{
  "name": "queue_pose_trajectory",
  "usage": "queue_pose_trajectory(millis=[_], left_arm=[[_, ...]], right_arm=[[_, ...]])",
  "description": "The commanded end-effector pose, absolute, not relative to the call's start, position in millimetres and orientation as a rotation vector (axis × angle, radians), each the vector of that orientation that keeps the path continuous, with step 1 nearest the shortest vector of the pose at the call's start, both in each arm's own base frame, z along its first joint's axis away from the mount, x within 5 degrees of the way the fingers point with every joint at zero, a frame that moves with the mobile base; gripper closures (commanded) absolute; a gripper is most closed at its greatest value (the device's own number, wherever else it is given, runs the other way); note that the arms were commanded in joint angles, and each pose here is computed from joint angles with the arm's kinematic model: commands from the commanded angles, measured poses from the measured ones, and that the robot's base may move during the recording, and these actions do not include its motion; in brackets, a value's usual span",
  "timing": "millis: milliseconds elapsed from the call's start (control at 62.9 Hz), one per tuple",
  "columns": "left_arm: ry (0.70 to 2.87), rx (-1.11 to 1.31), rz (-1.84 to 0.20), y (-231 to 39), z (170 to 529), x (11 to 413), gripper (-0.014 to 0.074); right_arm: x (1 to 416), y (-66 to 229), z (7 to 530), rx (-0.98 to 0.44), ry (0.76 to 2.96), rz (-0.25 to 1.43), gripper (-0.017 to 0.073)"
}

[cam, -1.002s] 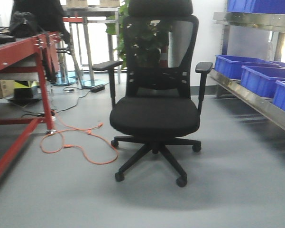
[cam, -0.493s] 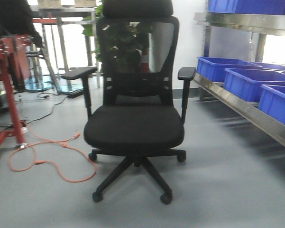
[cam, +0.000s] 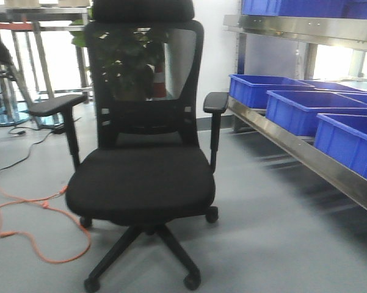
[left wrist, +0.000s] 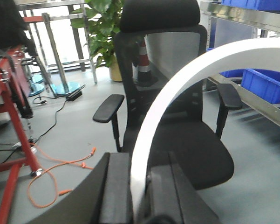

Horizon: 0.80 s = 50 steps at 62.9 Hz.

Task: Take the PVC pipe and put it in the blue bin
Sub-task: 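Drive past the black office chair toward the shelf of blue bins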

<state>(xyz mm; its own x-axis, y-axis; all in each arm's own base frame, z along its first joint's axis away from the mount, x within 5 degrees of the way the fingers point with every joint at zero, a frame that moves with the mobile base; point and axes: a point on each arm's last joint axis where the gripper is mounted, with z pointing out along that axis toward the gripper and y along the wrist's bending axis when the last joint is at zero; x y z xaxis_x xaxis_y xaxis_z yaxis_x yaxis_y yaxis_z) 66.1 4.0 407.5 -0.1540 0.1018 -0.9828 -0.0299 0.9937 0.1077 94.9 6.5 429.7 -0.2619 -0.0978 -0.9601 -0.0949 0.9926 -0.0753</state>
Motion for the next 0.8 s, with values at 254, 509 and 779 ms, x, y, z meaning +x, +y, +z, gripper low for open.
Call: queue_pose_trajectory(millis=[254, 509, 779], left_arm=[[1.680, 0.048, 0.100, 3.3, 411.6, 65.5, 0.0704], [1.680, 0.048, 0.100, 3.3, 411.6, 65.5, 0.0704], [1.680, 0.048, 0.100, 3.3, 411.6, 65.5, 0.0704]], right_arm=[[93.2, 5.7, 433.7, -0.144, 1.809, -0.020, 0.0727], [93.2, 5.7, 433.7, -0.144, 1.809, -0.020, 0.0727], [93.2, 5.7, 433.7, -0.144, 1.809, -0.020, 0.0727]])
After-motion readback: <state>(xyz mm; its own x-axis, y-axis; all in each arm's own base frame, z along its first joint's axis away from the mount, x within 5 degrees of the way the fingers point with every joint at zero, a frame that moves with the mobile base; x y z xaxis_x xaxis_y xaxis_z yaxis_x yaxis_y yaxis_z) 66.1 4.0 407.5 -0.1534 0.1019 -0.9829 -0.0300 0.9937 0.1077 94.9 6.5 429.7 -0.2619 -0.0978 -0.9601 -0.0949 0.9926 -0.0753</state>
